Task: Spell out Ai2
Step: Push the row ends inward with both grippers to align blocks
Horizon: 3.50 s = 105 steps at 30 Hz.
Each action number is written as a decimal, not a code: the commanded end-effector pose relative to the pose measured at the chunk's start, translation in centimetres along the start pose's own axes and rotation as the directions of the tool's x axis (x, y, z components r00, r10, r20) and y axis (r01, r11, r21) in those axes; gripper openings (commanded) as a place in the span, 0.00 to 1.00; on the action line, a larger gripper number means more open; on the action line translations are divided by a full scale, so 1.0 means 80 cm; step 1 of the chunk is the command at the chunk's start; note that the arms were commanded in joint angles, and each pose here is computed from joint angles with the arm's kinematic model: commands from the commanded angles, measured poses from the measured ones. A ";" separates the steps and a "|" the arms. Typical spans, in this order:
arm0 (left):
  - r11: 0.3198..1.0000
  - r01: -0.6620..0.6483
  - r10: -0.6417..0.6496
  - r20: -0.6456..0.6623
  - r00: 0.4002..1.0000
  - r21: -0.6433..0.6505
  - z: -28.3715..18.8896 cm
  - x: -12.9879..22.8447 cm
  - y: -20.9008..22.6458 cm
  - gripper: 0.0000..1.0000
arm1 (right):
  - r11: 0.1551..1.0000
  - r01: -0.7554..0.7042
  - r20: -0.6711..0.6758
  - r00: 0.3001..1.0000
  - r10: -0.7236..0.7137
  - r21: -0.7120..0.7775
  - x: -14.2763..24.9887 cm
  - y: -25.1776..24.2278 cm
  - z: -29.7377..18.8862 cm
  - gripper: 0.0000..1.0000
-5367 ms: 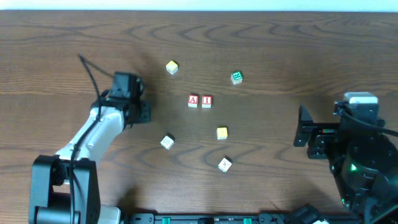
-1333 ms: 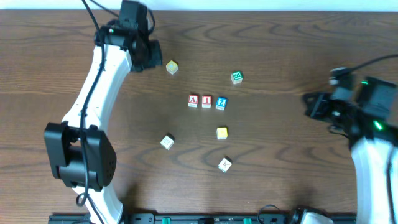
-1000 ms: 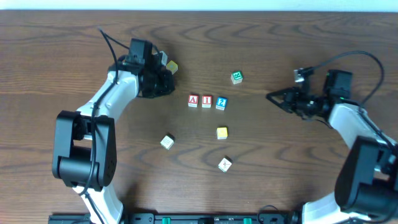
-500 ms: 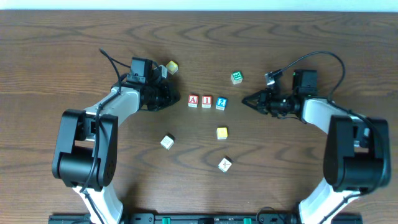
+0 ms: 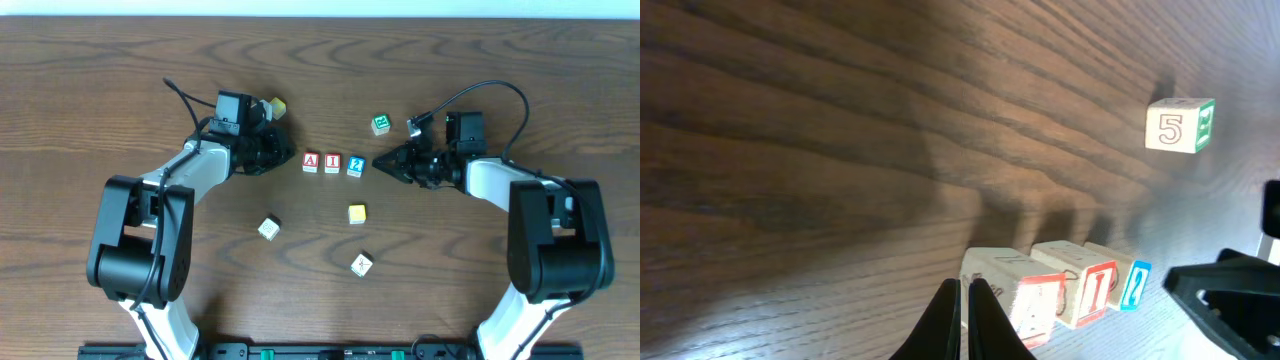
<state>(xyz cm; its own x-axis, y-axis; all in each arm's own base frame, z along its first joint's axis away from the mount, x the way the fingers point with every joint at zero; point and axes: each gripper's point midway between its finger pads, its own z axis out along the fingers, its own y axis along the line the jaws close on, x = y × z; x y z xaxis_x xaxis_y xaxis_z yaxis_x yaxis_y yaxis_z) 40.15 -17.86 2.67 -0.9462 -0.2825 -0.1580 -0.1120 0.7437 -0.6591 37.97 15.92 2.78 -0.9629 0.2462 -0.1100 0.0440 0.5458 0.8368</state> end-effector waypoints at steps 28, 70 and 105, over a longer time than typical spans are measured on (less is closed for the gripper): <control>0.999 0.049 -0.049 -0.021 0.999 -0.023 0.025 0.015 -0.001 0.06 | 1.000 -0.026 -0.017 1.000 0.026 0.017 0.008 0.001 0.029 0.01; 0.994 0.099 -0.101 -0.037 0.994 -0.040 0.041 0.028 -0.002 0.06 | 0.997 -0.061 -0.019 0.998 0.062 0.053 0.015 -0.004 0.047 0.01; 0.992 0.114 -0.118 -0.062 0.991 -0.060 0.046 0.042 -0.006 0.06 | 1.000 0.003 0.009 1.000 -0.003 0.024 -0.001 0.016 0.052 0.01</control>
<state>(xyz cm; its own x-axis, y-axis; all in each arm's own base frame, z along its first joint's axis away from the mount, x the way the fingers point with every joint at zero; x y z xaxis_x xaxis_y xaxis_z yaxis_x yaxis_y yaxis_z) 38.65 -21.17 0.38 -0.9403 -0.3373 -0.0453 -0.2319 0.7324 -0.6402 39.01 19.47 1.63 -0.9587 0.2555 -0.1251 0.0446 0.5692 0.8210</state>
